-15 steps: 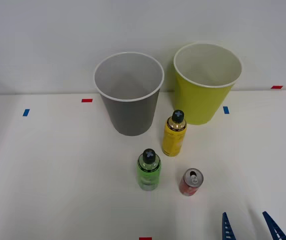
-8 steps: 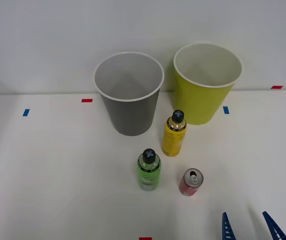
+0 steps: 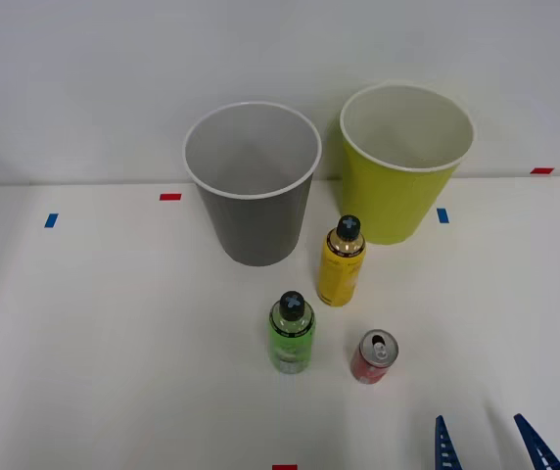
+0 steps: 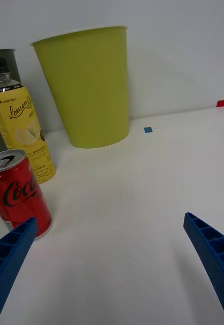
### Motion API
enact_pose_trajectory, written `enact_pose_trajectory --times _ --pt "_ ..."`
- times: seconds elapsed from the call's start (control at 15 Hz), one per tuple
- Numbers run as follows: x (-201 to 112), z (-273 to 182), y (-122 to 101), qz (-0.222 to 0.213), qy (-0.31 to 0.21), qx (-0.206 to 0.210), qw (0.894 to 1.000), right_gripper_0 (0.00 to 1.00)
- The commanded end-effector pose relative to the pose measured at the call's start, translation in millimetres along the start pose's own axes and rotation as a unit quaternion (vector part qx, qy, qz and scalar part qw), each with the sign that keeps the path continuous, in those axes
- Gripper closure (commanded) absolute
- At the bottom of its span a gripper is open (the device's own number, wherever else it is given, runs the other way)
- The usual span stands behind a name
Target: Put cans in the gray bin, plastic bottles in the light green bin
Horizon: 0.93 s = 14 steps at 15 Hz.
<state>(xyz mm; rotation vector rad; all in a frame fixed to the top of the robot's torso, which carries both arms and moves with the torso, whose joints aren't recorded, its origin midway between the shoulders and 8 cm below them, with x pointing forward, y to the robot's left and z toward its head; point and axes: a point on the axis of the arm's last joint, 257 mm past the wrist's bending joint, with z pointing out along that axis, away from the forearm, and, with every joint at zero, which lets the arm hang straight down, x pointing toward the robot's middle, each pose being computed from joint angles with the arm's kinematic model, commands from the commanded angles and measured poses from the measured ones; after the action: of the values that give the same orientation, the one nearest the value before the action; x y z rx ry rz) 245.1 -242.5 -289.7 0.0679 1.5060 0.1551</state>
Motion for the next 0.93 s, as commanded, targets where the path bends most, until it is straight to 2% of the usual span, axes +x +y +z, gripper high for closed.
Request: enact_pose_trajectory --times 0.07,0.4,0.47,0.53,0.93 --pt "0.0 0.0 0.0 0.000 0.000 0.000 1.000 0.00" --pt "0.0 0.0 0.0 0.000 0.000 0.000 1.000 0.00" --pt "16.5 -2.8 -1.0 -0.001 0.021 0.000 1.000 0.00" --pt "19.0 -2.6 1.2 -0.001 0.022 -0.003 1.000 0.00" --pt "-1.8 7.3 48.5 -0.020 0.000 -0.087 0.996 0.00"
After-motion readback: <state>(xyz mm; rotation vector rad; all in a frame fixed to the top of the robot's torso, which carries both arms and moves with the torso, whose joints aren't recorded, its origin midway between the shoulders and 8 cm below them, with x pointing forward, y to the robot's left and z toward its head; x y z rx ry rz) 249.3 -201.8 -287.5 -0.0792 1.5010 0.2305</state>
